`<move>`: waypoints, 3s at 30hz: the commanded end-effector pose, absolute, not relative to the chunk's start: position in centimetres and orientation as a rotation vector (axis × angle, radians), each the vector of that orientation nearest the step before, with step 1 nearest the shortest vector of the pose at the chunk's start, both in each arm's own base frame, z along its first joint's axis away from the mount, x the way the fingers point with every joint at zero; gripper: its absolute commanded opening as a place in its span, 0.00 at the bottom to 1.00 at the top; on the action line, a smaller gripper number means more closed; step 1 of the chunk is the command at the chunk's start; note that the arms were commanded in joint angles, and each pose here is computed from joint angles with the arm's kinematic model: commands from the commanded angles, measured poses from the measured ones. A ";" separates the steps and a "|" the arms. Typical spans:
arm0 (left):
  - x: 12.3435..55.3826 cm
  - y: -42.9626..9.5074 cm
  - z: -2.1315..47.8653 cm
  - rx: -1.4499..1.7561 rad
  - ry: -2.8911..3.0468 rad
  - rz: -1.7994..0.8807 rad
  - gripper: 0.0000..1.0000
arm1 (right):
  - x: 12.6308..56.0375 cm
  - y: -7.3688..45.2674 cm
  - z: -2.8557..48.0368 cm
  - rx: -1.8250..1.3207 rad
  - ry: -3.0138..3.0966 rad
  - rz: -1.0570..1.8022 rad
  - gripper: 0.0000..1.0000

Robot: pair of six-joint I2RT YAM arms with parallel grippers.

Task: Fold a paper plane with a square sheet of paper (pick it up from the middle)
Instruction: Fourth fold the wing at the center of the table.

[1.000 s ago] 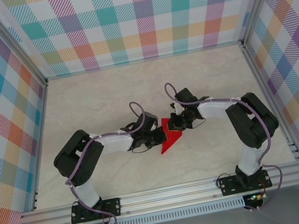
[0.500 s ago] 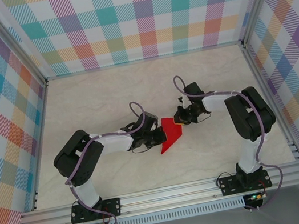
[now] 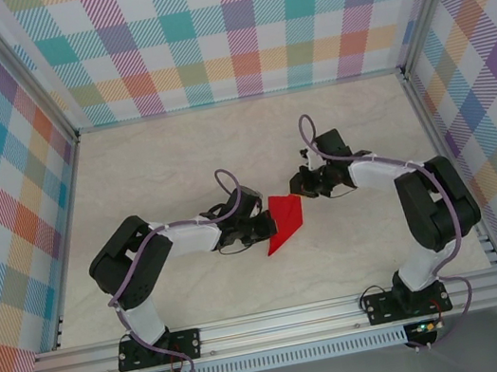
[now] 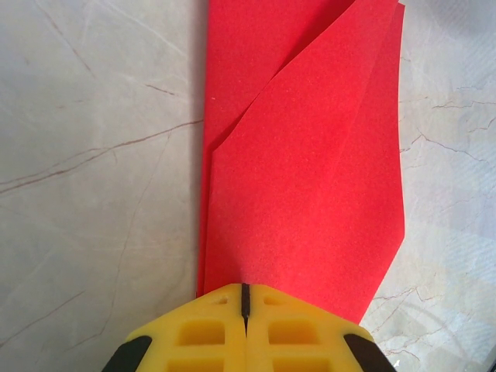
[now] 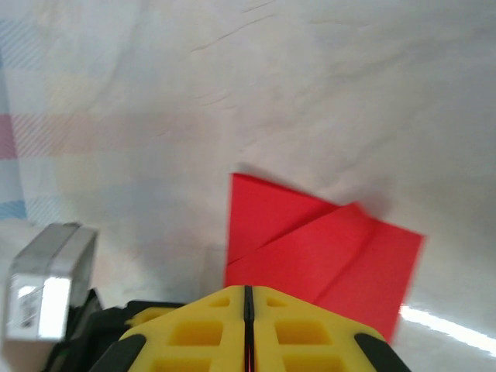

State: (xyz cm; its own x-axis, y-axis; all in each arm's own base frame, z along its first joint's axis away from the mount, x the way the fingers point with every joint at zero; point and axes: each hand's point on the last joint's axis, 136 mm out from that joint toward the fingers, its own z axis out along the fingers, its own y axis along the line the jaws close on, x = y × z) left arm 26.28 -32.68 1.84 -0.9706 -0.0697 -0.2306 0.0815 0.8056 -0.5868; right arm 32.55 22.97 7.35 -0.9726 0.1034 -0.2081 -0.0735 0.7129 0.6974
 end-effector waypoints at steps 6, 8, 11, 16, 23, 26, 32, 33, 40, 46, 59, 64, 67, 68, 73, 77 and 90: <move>22.3 -27.9 -3.5 -0.052 3.002 -0.610 0.00 | 29.2 25.8 4.4 -0.121 2.787 1.213 0.09; 22.3 -27.8 -3.5 -0.050 3.005 -0.603 0.00 | 29.3 25.9 4.0 -0.131 2.801 1.213 0.09; 22.3 -27.8 -3.6 -0.052 3.010 -0.598 0.00 | 29.8 25.7 3.3 -0.127 2.832 1.162 0.09; 22.1 -27.8 -3.7 -0.038 3.021 -0.584 0.00 | 31.3 24.3 2.1 -0.047 2.867 1.057 0.08; 21.9 -27.7 -3.8 -0.028 3.029 -0.578 0.00 | 33.5 20.8 -0.2 0.195 2.939 0.908 0.08; 21.8 -27.5 -3.9 -0.029 3.032 -0.569 0.00 | 34.3 20.1 0.0 0.251 2.928 0.875 0.08; 21.6 -27.3 -4.0 -0.026 3.037 -0.562 0.00 | 36.4 18.9 0.6 0.341 2.883 0.838 0.08; 21.6 -27.4 -4.0 -0.025 3.036 -0.561 0.00 | 36.7 18.7 0.7 0.352 2.878 0.833 0.08; 21.7 -27.4 -3.9 -0.026 3.034 -0.566 0.00 | 36.8 19.0 2.9 0.297 2.810 0.883 0.08; 21.7 -27.5 -4.0 -0.026 3.032 -0.569 0.00 | 33.3 20.6 6.3 0.115 2.701 0.976 0.09; 21.7 -27.1 -3.9 -0.032 3.033 -0.538 0.00 | 27.2 26.9 2.8 -0.174 2.820 1.039 0.07; 21.7 -27.1 -3.9 -0.032 3.035 -0.538 0.00 | 26.8 26.7 1.0 -0.180 2.855 1.028 0.06; 21.7 -27.1 -3.9 -0.035 3.036 -0.538 0.00 | 26.7 26.3 -0.2 -0.174 2.883 0.995 0.06; 21.6 -27.1 -3.9 -0.033 3.036 -0.538 0.00 | 26.7 26.1 -0.5 -0.167 2.892 0.970 0.06; 21.4 -26.7 -4.0 -0.023 3.047 -0.512 0.00 | 28.0 24.9 -0.7 -0.113 2.881 0.911 0.05; 21.1 -26.3 -4.3 -0.020 3.056 -0.498 0.00 | 29.6 24.2 -0.2 -0.044 2.854 0.911 0.05; 20.5 -26.0 -4.8 -0.010 3.070 -0.499 0.00 | 33.2 23.0 0.4 0.092 2.810 0.913 0.05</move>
State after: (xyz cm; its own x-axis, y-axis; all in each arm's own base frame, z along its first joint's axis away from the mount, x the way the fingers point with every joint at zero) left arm 26.07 -32.48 1.68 -0.9724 -0.0595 -0.2257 0.0823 0.8174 -0.5701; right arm 30.30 25.03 1.63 -0.9947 0.0346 -0.0964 -0.0377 0.7514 0.6587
